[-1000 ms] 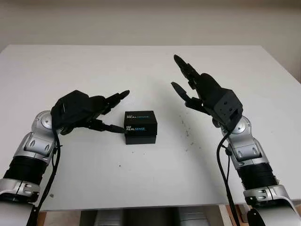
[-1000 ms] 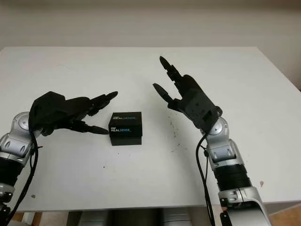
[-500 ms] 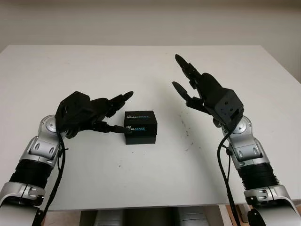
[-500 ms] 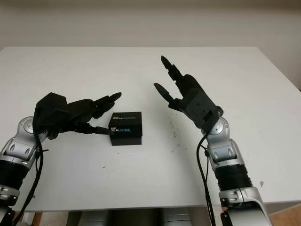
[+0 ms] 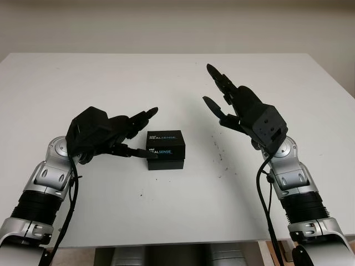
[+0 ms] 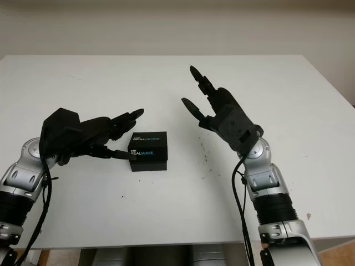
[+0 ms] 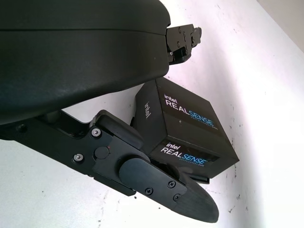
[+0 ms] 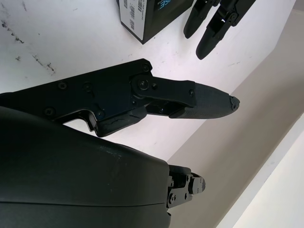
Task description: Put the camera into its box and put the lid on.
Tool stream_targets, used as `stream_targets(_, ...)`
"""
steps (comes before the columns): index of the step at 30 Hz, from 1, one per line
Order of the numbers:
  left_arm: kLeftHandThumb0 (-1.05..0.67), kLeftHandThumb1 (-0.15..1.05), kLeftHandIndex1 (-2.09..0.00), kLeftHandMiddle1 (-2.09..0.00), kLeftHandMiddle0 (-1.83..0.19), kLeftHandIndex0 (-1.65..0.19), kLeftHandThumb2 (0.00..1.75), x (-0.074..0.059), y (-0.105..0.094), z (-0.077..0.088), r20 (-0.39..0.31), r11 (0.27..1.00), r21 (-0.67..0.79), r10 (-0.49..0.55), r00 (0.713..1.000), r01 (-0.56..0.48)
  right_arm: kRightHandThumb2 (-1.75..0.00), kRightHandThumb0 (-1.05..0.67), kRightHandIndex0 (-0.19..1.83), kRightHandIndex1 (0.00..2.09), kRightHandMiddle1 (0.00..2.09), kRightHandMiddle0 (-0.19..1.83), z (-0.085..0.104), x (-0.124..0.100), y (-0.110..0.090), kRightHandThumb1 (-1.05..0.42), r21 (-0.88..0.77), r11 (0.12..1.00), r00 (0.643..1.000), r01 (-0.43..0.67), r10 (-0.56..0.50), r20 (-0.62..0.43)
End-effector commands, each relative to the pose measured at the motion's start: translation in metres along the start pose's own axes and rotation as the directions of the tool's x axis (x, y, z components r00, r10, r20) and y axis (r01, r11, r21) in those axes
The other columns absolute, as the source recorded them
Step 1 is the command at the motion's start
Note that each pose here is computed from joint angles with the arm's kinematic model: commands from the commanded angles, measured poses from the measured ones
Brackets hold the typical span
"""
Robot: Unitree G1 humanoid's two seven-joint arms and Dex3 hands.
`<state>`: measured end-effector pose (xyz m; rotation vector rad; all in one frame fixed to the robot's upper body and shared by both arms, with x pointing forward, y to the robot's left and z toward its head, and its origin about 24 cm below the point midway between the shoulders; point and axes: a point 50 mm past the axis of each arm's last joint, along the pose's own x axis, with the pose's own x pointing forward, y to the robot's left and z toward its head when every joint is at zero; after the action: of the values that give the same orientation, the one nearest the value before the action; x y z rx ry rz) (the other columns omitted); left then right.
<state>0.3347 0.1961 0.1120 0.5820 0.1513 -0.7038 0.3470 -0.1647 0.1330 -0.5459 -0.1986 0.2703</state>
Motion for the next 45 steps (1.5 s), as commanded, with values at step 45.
stream_targets(45,-0.47,0.86,-0.59,-0.81,-0.12,-0.10,0.05,0.015,-0.015,-0.007,0.043,0.996,0.010,0.089,0.995,-0.090,-0.53,-0.69,0.00,0.05,0.05,0.03,0.007,0.000,-0.008,-1.05,-0.004,1.000,0.999,0.030,-0.030,0.031)
